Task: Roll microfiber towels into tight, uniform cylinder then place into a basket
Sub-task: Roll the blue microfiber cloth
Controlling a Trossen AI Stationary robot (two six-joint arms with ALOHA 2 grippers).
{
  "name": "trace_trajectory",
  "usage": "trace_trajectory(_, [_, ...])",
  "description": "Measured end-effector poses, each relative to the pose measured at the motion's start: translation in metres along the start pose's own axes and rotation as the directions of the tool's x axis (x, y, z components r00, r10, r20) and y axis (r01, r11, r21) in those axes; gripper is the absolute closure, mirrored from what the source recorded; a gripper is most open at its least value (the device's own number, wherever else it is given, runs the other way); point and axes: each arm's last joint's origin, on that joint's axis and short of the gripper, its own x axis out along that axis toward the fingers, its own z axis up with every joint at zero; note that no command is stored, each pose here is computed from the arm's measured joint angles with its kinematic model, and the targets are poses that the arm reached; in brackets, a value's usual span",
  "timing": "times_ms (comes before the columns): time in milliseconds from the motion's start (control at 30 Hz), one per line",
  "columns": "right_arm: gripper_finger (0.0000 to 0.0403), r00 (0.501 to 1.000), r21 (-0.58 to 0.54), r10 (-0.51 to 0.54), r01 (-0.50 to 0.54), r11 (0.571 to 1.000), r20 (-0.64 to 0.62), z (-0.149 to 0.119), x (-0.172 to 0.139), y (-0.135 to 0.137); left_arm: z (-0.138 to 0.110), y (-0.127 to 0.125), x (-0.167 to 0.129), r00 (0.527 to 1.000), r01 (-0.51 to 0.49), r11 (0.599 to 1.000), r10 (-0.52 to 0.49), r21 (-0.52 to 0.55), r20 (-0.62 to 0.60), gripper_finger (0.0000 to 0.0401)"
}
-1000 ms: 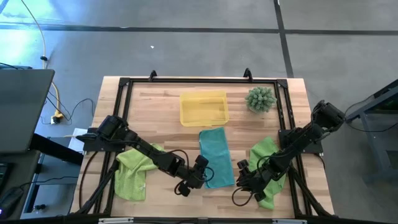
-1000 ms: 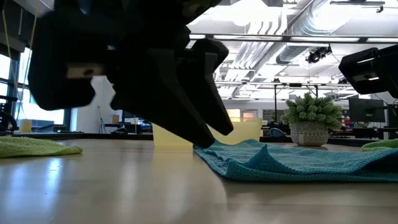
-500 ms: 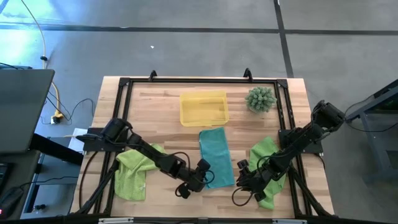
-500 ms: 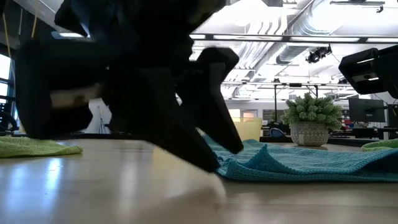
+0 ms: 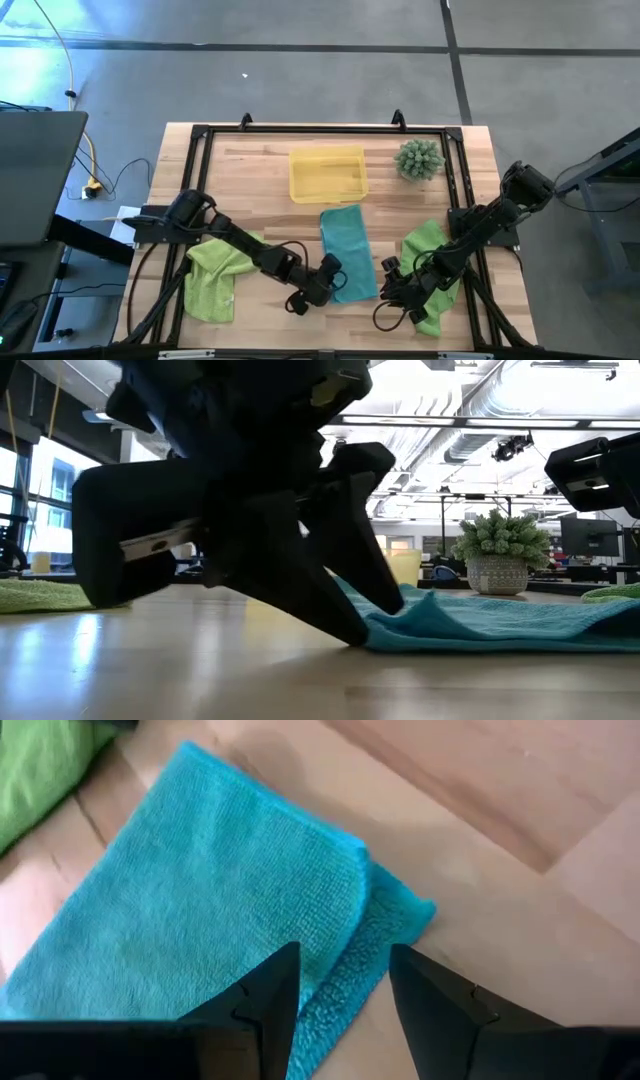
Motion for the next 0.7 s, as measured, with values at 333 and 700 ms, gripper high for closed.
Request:
trace_trajectory(333, [0.0205, 1.000, 0.000, 0.000, 0.000, 1.000, 0.000, 0.0000, -0.0001, 0.0000, -0.0019, -0.0024, 0.0083, 0.999, 0.021, 0.999, -0.020, -0.030, 0.030, 0.0274])
trace_trajectory(700, [0.0205, 1.000, 0.000, 0.000, 0.000, 1.000, 0.000, 0.0000, -0.0001, 0.0000, -0.0015, -0.0087, 0.0087, 0.999, 0.036, 0.990, -0.033, -0.133, 0.022, 0.0360])
